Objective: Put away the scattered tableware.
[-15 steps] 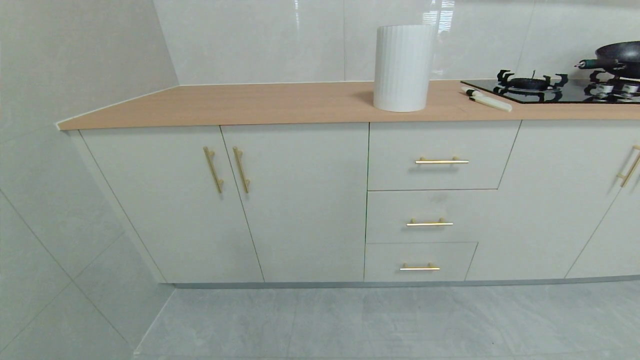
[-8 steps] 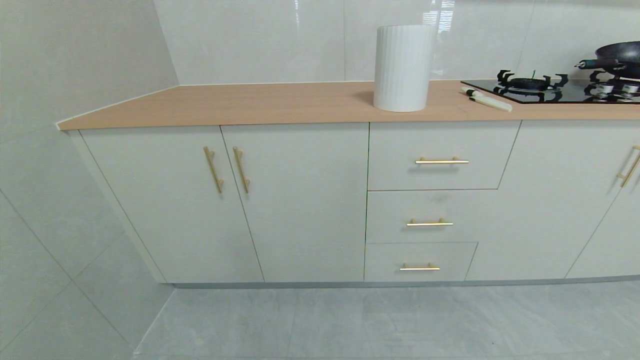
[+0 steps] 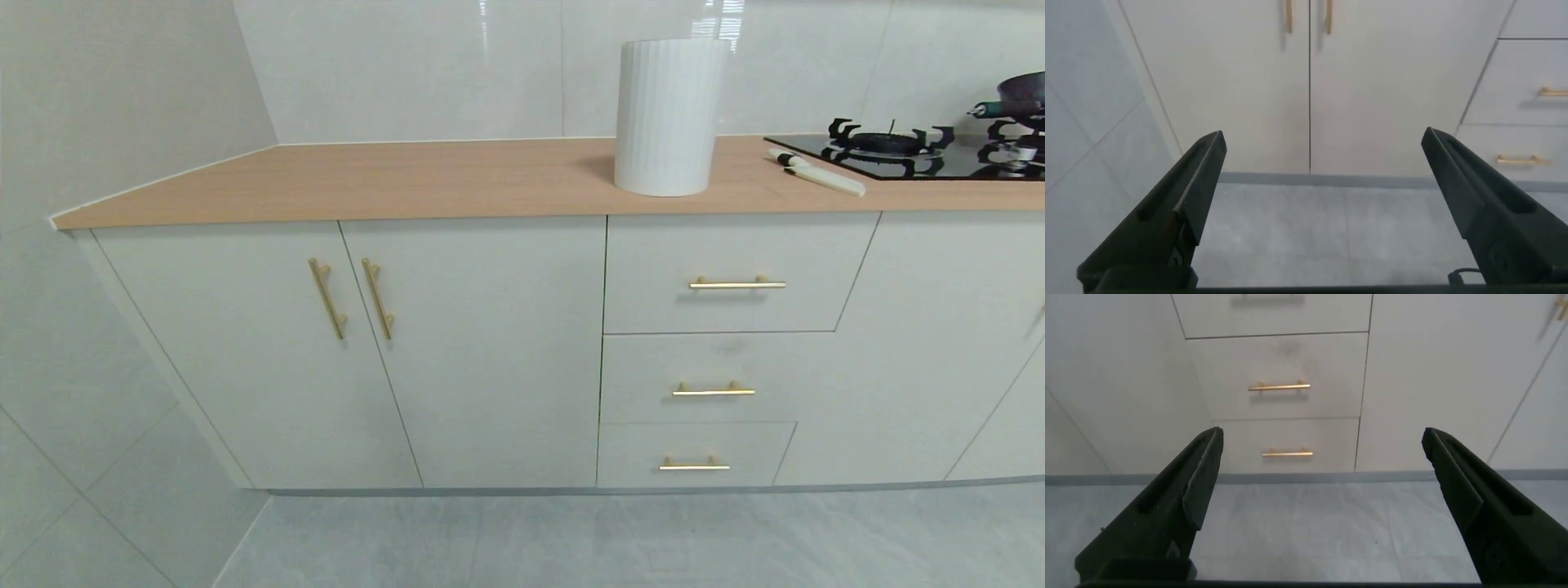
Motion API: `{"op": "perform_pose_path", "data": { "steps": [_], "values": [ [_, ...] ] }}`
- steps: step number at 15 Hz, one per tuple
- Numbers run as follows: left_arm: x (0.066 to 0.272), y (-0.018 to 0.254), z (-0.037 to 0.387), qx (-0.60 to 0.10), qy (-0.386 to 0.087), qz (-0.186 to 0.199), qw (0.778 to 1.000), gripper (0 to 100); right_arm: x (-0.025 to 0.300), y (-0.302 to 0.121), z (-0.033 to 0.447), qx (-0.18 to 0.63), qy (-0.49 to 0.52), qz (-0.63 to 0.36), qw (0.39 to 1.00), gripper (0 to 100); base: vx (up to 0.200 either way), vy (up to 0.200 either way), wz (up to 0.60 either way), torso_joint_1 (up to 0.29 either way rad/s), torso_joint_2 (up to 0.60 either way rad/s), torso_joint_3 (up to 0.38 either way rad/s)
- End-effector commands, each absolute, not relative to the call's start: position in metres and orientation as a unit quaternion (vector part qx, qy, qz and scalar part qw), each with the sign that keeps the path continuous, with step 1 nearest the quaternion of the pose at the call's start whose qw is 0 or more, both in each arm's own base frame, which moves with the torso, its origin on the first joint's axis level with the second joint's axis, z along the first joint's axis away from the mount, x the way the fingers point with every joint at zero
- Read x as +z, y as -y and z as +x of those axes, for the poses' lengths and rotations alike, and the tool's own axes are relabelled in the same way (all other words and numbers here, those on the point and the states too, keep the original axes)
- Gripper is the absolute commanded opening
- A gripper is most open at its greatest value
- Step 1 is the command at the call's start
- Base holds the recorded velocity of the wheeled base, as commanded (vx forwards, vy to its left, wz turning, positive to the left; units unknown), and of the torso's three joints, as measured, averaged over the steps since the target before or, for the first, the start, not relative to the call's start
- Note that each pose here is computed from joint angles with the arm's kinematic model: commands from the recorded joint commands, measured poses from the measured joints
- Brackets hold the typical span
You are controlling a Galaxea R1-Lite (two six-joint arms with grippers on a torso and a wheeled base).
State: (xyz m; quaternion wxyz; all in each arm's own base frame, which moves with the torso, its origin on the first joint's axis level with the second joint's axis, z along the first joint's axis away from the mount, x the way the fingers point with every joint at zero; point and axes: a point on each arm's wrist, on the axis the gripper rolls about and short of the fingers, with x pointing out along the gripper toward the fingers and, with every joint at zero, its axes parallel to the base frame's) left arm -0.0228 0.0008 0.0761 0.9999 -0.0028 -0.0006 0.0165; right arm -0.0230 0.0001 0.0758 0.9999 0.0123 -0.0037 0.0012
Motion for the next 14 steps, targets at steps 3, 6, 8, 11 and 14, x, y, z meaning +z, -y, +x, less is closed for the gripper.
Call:
{"op": "perform_pose_path", "data": {
  "steps": [3, 6, 8, 11, 14],
  "values": [
    [0.0761, -0.0008, -0.0227, 0.017, 0.0, -0.003, 1.0, 100, 0.076, -0.0001, -0.0228, 0.002, 0.002, 0.012, 1.0, 100, 0.2, 0.0, 0.0, 0.001, 0.0, 0.006],
    [0.0761, -0.0008, -0.0227, 0.017, 0.0, -0.003, 1.0, 100, 0.076, -0.0001, -0.0227, 0.002, 0.002, 0.012, 1.0, 100, 0.2, 0.0, 0.0, 0.004, 0.0, 0.007],
    [0.0761, -0.0008, -0.0227, 0.017, 0.0, -0.003, 1.0, 100, 0.076, -0.0001, -0.0228, 0.002, 0.002, 0.012, 1.0, 100, 0.2, 0.0, 0.0, -0.002, 0.0, -0.002],
    [0.0761, -0.0008, -0.0227, 0.017, 0.0, -0.003, 1.0, 100, 0.076, -0.0001, -0.0228, 0.002, 0.002, 0.012, 1.0, 100, 0.2, 0.0, 0.0, -0.001, 0.0, 0.001],
    [0.0761, -0.0008, -0.0228, 0.017, 0.001, -0.003, 1.0, 100, 0.076, -0.0001, -0.0228, 0.002, 0.002, 0.012, 1.0, 100, 0.067, 0.0, 0.0, 0.001, 0.0, 0.002]
  ]
}}
